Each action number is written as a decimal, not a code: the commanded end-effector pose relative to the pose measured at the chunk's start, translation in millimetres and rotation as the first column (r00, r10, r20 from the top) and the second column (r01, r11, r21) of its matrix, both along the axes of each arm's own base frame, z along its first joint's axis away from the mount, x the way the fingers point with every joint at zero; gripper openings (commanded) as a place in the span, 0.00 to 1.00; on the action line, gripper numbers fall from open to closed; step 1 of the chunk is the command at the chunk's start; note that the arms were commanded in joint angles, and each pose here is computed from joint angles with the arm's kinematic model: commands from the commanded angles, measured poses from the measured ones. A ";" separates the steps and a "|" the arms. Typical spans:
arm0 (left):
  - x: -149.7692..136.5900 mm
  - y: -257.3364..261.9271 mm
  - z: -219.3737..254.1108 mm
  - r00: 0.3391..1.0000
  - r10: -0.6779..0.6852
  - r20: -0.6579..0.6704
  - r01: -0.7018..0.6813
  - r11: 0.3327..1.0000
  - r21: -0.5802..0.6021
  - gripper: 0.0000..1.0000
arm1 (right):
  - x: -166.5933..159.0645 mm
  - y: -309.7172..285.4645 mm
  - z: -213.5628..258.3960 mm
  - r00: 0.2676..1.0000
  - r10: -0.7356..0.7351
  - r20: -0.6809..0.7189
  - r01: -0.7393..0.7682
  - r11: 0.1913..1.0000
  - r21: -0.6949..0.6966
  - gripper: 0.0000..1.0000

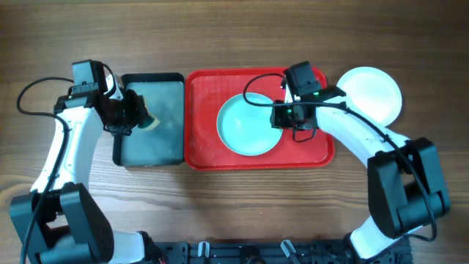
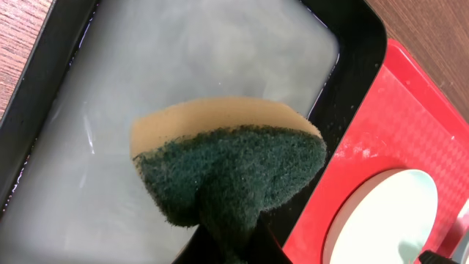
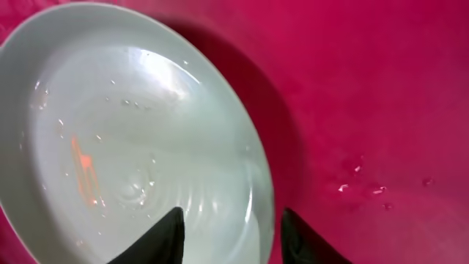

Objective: Clean dirty plates on tray and stack at the side
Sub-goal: 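Move the right gripper to the pale-blue plate's rim and grasp it, then carry the sponge with the left gripper onto the pale-blue plate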

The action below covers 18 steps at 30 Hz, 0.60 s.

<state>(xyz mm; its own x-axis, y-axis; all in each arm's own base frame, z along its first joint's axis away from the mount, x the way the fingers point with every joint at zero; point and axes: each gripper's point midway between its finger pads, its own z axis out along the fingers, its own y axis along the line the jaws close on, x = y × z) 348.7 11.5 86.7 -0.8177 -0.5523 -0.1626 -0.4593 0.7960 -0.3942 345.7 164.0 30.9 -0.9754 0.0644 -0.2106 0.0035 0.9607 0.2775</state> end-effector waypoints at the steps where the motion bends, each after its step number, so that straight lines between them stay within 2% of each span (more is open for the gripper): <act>1: -1.8 -1.5 -2.9 1.000 -0.015 -0.004 0.015 1.000 0.006 0.06 | 14.6 -13.4 4.9 0.995 0.002 0.095 0.007 0.996 -0.094 0.46; 4: -1.8 -1.5 -2.9 1.000 -0.015 -0.004 0.015 1.000 0.005 0.06 | 26.8 -10.7 9.9 0.979 0.117 0.170 -0.095 0.987 -0.129 0.44; 7: -1.8 -1.5 -3.0 1.000 -0.015 -0.004 0.015 1.000 0.006 0.06 | 29.7 -9.6 11.3 0.975 0.121 0.184 -0.099 0.987 -0.128 0.33; 15: -3.2 -1.7 -3.4 1.000 -0.015 -0.010 0.015 1.000 0.004 0.06 | 24.0 -11.8 -6.0 0.972 0.122 0.200 -0.098 0.987 -0.124 0.30; 17: -4.3 -1.9 -3.8 1.000 -0.015 -0.015 0.015 1.000 0.003 0.06 | 19.3 -13.5 -14.7 0.972 0.122 0.201 -0.098 0.988 -0.123 0.27; 18: -4.2 -1.9 -3.8 1.000 -0.015 -0.014 0.015 1.000 0.004 0.06 | 19.1 -13.6 -17.3 0.971 0.118 0.210 -0.094 0.988 -0.119 0.19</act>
<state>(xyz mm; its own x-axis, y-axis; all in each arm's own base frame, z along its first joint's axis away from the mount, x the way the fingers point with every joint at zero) 347.4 11.3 86.3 -0.8186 -0.5525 -0.1572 -0.4618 0.7957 -0.3920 364.3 152.9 12.9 -0.9192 -0.0638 -0.3886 -0.1391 0.9758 0.1688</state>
